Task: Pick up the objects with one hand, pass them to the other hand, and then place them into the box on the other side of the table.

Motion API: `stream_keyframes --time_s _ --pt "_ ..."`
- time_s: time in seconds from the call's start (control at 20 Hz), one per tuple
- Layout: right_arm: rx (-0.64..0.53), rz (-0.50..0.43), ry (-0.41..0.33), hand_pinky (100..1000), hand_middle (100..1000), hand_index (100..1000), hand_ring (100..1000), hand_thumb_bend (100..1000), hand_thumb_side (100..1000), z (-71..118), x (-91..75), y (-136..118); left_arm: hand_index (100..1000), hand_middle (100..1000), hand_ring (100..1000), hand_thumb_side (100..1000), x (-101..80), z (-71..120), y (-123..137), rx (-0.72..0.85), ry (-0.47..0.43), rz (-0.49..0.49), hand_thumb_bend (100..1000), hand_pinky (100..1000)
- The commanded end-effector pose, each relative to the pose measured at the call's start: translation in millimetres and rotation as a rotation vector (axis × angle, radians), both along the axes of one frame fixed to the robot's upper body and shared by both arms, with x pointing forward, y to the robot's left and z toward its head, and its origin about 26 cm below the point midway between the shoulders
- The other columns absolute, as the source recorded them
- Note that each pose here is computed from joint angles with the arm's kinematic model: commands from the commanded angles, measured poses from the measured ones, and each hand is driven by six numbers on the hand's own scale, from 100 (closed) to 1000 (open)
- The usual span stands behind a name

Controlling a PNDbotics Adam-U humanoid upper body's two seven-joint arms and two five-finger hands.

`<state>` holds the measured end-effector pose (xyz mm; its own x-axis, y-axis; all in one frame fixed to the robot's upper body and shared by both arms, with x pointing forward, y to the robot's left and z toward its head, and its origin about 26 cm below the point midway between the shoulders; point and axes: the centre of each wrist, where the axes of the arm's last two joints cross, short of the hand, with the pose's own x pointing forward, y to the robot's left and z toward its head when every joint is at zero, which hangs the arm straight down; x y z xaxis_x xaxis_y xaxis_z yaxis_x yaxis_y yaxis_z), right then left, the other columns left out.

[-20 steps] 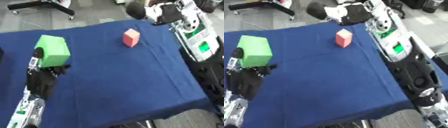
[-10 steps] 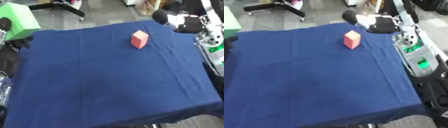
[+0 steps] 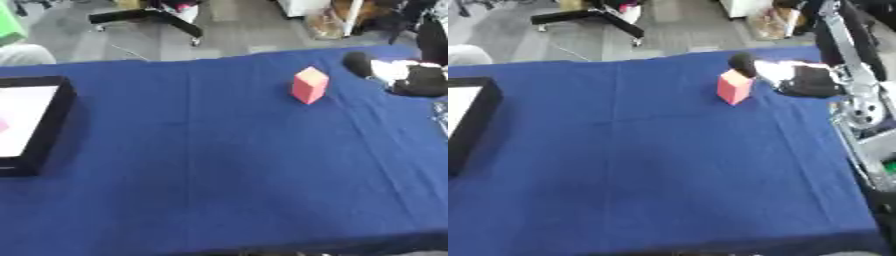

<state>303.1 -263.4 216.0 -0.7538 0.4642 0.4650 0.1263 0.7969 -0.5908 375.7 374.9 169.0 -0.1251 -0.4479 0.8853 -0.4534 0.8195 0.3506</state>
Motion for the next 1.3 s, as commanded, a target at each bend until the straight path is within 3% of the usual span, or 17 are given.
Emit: stream_keyframes --time_s 0.05,0.5,0.55,0.75,0.95,1.1,1.3 --pt "-0.012 0.002 -0.021 844 937 945 970 735 550 6.0 -2.9 0 463 185 282 461 1.0 18.9 30 0.154 0.035 0.149 100 754" --pt "-0.001 -0.004 0.001 844 937 943 973 736 548 0.8 -3.8 0 491 199 297 347 6.8 1.4 59 0.483 0.292 0.359 100 723" --pt "-0.002 -0.004 0.003 844 938 943 972 736 549 0.5 -3.9 0 502 207 306 290 7.5 -2.5 61 0.529 0.332 0.377 100 718" --pt "-0.004 -0.002 0.01 844 938 943 973 735 549 -0.5 -4.0 0 543 241 339 136 11.0 -15.2 67 0.715 0.483 0.411 100 701" --pt "-0.006 0.0 0.016 844 938 942 973 735 549 -1.6 -4.2 1 587 275 372 100 15.8 -24.2 68 0.899 0.617 0.409 101 692" --pt "-0.008 0.001 0.018 844 939 942 973 734 549 -2.1 -4.3 1 610 297 373 100 18.6 -27.8 69 0.989 0.707 0.398 180 688" --pt "-0.011 0.003 0.02 845 938 942 973 733 549 -2.5 -4.4 1 666 354 445 100 20.4 -31.1 72 1.08 0.831 0.392 319 698"
